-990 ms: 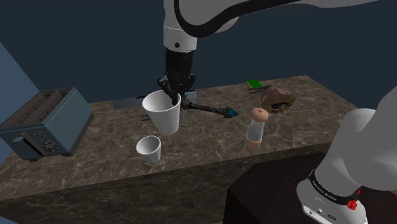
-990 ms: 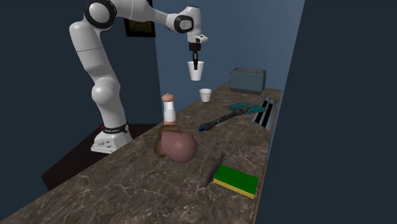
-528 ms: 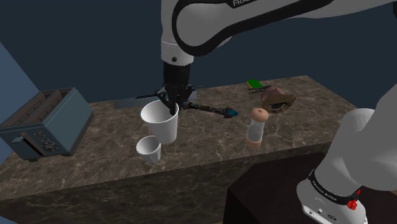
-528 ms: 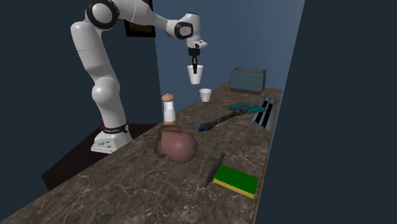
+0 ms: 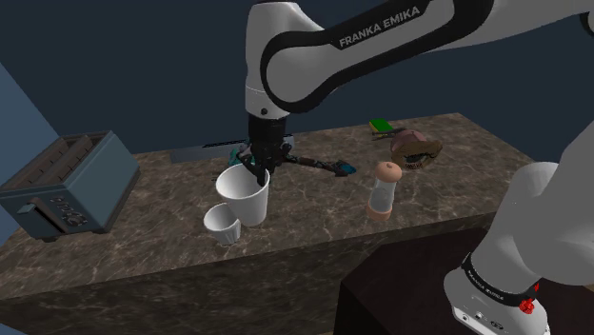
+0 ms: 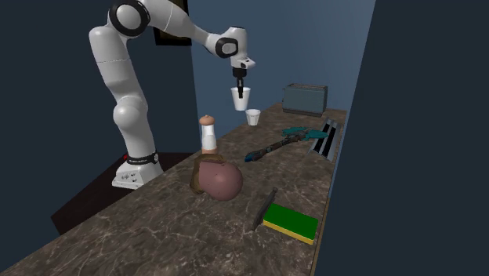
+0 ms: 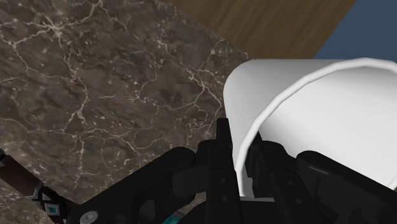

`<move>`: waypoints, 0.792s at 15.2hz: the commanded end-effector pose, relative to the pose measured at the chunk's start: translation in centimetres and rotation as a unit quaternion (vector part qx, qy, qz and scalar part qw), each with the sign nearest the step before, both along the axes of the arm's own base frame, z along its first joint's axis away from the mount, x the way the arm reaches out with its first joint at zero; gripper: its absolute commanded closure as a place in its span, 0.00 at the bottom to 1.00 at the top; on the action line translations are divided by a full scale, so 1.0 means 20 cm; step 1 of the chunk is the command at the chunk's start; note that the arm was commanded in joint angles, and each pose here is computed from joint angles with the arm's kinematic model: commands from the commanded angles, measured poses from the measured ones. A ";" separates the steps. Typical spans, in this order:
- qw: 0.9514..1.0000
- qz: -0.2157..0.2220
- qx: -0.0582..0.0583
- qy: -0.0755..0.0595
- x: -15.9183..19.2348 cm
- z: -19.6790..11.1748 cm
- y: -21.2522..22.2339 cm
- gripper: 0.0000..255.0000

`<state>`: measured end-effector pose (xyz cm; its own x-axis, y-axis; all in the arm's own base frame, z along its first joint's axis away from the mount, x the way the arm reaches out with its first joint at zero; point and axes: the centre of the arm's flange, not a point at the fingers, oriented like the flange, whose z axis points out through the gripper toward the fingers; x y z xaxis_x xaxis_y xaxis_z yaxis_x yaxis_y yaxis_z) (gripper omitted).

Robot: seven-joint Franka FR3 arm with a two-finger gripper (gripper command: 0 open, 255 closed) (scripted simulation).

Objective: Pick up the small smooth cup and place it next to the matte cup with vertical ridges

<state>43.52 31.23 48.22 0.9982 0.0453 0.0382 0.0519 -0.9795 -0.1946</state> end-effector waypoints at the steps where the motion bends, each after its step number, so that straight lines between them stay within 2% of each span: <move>1: 1.000 0.000 0.000 0.000 0.00 -0.06 0.00 1.00; 12: 1.000 0.000 0.000 0.000 0.00 -0.35 0.00 1.00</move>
